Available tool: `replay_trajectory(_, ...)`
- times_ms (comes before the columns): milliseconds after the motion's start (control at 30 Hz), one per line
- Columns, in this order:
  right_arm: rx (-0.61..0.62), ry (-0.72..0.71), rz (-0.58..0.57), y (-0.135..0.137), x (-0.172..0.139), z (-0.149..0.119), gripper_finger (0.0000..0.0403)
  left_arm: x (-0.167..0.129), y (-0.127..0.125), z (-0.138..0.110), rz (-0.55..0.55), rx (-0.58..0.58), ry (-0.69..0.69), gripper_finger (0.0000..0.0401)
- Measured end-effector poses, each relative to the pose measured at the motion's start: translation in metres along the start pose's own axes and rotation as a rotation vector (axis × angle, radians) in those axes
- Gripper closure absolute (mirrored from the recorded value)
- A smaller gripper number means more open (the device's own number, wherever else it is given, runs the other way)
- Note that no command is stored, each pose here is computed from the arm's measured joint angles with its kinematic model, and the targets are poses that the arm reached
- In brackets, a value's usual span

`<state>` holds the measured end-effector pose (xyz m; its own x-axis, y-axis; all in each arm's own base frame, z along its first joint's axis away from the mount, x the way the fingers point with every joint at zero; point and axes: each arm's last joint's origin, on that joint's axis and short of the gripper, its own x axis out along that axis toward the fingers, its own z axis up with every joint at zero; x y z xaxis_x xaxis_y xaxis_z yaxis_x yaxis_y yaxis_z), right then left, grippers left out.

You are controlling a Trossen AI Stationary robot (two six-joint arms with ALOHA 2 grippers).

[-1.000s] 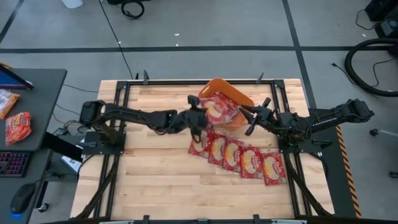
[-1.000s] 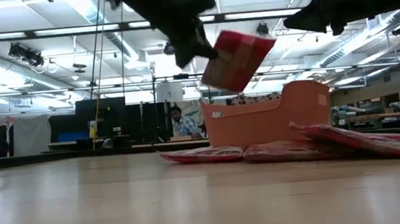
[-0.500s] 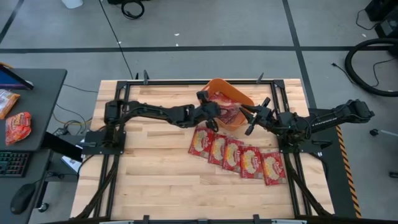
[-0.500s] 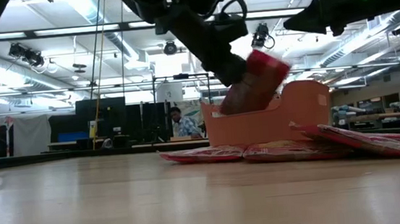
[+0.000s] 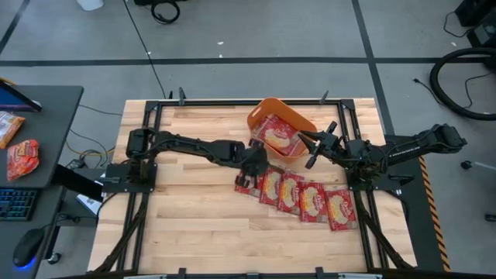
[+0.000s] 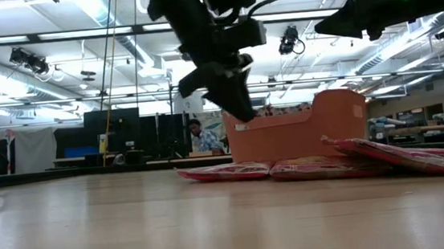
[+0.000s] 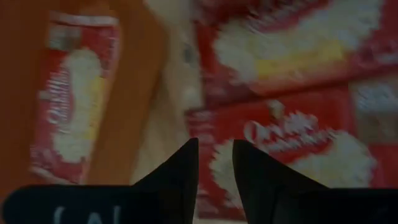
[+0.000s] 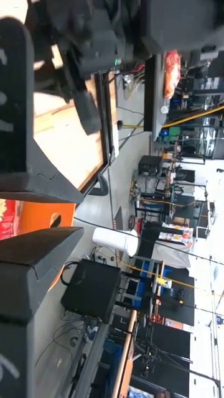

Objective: Sort popcorn bags into baskets
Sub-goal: Put the popcorn bag into the bin

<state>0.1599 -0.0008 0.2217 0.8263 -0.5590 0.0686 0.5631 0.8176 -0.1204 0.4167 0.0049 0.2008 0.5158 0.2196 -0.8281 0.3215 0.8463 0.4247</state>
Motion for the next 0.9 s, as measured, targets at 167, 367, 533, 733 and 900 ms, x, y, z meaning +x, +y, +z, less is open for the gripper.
replay_trajectory(167, 0.002, -0.001, 0.0, 0.0, 0.0, 0.0, 0.0325, 0.003, -0.018, -0.011, -0.075, 0.083, 0.099, 0.03)
replay_trajectory(367, 0.002, -0.001, 0.0, 0.0, 0.0, 0.0, 0.0325, 0.009, -0.042, -0.026, -0.142, 0.377, 0.179, 0.0287)
replay_trajectory(533, 0.002, -0.001, 0.0, 0.0, 0.0, 0.0, 0.0325, 0.016, -0.053, -0.033, -0.065, 0.561, 0.221, 0.0251)
replay_trajectory(733, 0.002, -0.001, 0.0, 0.0, 0.0, 0.0, 0.0325, 0.025, -0.061, -0.041, 0.008, 0.7, 0.243, 0.0228)
replay_trajectory(900, 0.002, -0.001, 0.0, 0.0, 0.0, 0.0, 0.0325, 0.034, -0.059, -0.054, 0.026, 0.686, 0.254, 0.0231)
